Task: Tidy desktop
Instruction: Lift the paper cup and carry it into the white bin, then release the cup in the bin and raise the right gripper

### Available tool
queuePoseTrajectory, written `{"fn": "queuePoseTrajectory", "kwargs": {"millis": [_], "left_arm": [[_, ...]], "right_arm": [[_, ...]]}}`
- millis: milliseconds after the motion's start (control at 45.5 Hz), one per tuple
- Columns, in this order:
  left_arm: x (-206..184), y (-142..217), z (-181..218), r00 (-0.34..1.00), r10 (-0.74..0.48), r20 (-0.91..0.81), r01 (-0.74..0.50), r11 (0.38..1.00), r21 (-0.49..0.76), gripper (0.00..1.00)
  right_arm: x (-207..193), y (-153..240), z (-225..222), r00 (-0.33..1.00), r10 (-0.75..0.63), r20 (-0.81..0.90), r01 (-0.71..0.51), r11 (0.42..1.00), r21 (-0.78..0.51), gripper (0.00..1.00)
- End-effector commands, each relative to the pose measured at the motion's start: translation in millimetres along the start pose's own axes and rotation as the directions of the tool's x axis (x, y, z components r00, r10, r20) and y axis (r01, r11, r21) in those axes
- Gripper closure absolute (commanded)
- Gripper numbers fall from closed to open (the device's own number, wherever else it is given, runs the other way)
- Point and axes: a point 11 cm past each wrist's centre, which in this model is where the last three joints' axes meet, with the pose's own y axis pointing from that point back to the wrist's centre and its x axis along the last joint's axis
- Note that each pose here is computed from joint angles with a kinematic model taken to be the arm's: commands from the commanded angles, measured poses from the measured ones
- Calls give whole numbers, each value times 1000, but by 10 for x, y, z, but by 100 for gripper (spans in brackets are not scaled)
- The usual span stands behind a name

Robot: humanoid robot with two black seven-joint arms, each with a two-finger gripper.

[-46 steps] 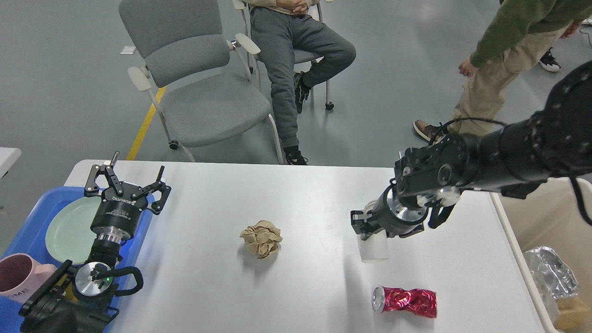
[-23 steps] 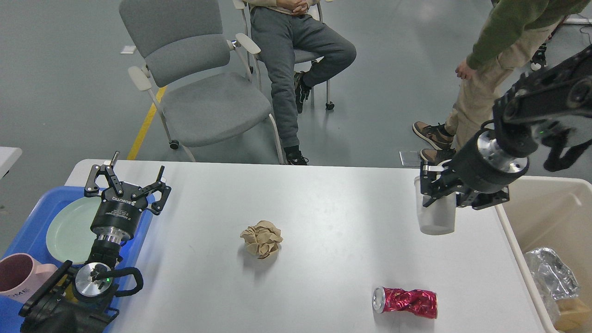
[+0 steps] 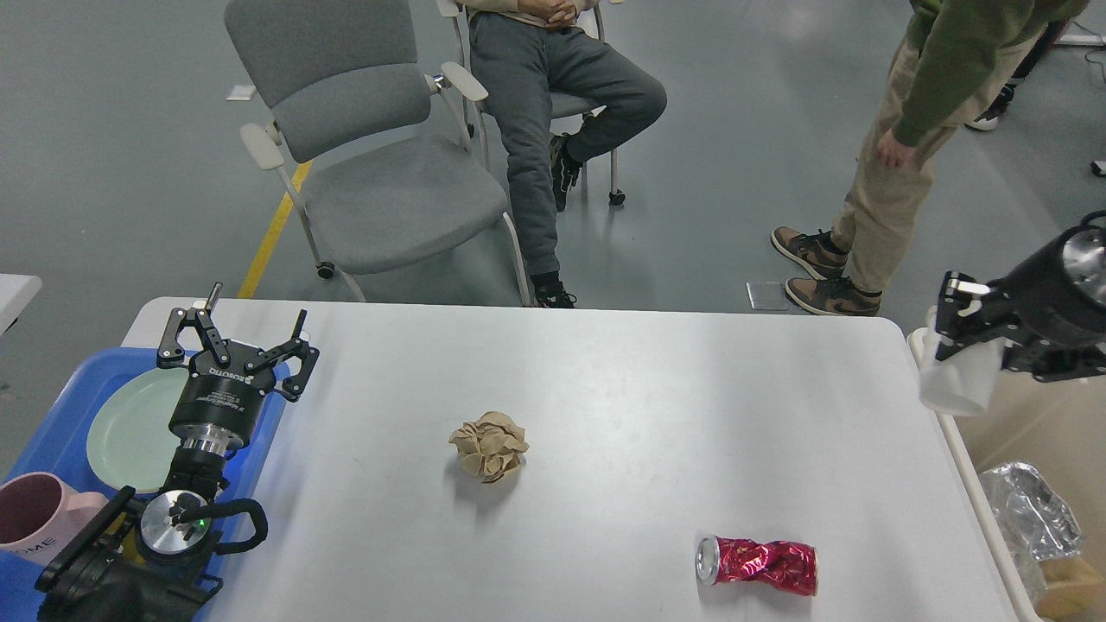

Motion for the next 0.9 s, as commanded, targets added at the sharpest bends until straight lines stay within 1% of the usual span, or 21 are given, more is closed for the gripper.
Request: {"fn": "queuePoseTrajectory", "kwargs": {"millis": [0, 66, 132, 263, 285, 395, 527, 615, 746, 878], "left_arm": [[-1, -1, 0, 1000, 0, 0, 0, 1000, 0, 3], [-1, -1, 0, 1000, 0, 0, 0, 1000, 0, 3], [-1, -1, 0, 1000, 0, 0, 0, 1000, 0, 3], [-1, -1, 0, 1000, 0, 0, 0, 1000, 0, 3], [-1, -1, 0, 1000, 0, 0, 0, 1000, 0, 3], [-1, -1, 0, 1000, 0, 0, 0, 1000, 0, 3], [-1, -1, 0, 1000, 0, 0, 0, 1000, 0, 3], [-1, -1, 0, 1000, 0, 0, 0, 1000, 0, 3], [-1, -1, 0, 1000, 0, 0, 0, 1000, 0, 3], [-1, -1, 0, 1000, 0, 0, 0, 1000, 0, 3]], "right_arm": [[286, -306, 596, 993, 66, 99, -60, 996, -61, 100], [403, -454, 826, 987, 102, 123, -92, 992, -88, 100], [430, -684, 1066, 982, 123, 143, -107, 987, -117, 100], [399, -1159, 1413, 972, 172, 158, -148, 977, -155, 100], [367, -1327, 1579, 967, 203, 157, -174, 968, -180, 100], [255, -1654, 1895, 950, 276, 143, -242, 945, -221, 100], [-163, -2155, 2042, 942, 313, 119, -277, 929, -246, 100], [-313, -2293, 2120, 924, 367, 106, -327, 904, -277, 100], [-506, -2467, 2084, 904, 419, 87, -378, 877, -295, 100], [-688, -2588, 2076, 904, 420, 82, -380, 876, -298, 100]]}}
